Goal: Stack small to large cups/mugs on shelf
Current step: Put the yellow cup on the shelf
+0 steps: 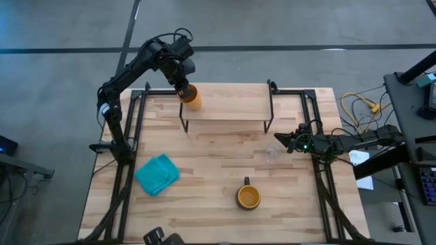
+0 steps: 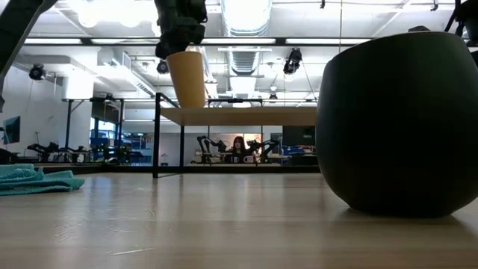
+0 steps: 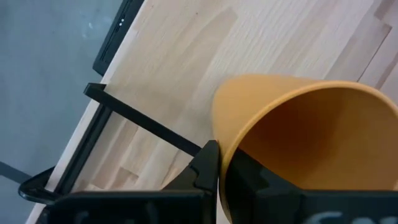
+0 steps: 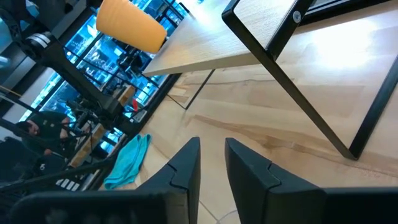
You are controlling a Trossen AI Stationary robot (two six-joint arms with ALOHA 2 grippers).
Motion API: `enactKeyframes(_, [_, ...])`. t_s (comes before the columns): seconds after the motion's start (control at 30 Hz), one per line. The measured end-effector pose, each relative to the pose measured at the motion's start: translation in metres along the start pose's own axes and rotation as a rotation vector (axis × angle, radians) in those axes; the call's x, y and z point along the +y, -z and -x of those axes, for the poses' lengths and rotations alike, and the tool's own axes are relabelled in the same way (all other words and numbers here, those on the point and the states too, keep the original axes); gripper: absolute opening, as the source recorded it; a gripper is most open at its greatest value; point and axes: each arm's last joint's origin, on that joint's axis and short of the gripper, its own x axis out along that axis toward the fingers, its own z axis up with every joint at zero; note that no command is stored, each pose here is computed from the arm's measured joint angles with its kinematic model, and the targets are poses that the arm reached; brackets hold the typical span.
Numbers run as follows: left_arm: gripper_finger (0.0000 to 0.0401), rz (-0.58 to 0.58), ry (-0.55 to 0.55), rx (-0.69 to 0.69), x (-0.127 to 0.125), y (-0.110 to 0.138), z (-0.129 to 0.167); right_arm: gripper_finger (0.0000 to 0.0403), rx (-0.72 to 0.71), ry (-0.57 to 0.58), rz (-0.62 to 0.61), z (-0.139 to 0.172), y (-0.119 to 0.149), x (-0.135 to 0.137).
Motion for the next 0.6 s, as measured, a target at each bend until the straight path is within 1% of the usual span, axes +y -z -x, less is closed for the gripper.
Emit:
enactKeyframes(0.3, [0.0,-0.122,0.0,0.003,0.0001,0.0001,-0.0007,0.0069,0.0,0.0,0.0,0.0,0.0,0.0])
enactKeyframes(0.43, [0.0,-0.146,-0.002,0.004,0.0001,0.0001,-0.0007,0.0069,0.001,0.0,0.001,0.0,0.0,0.0])
enactKeyframes(0.6, [0.0,-0.148,-0.002,0.004,0.0001,0.0001,-0.0007,0.0071,0.0,0.0,0.001,0.0,0.0,0.0])
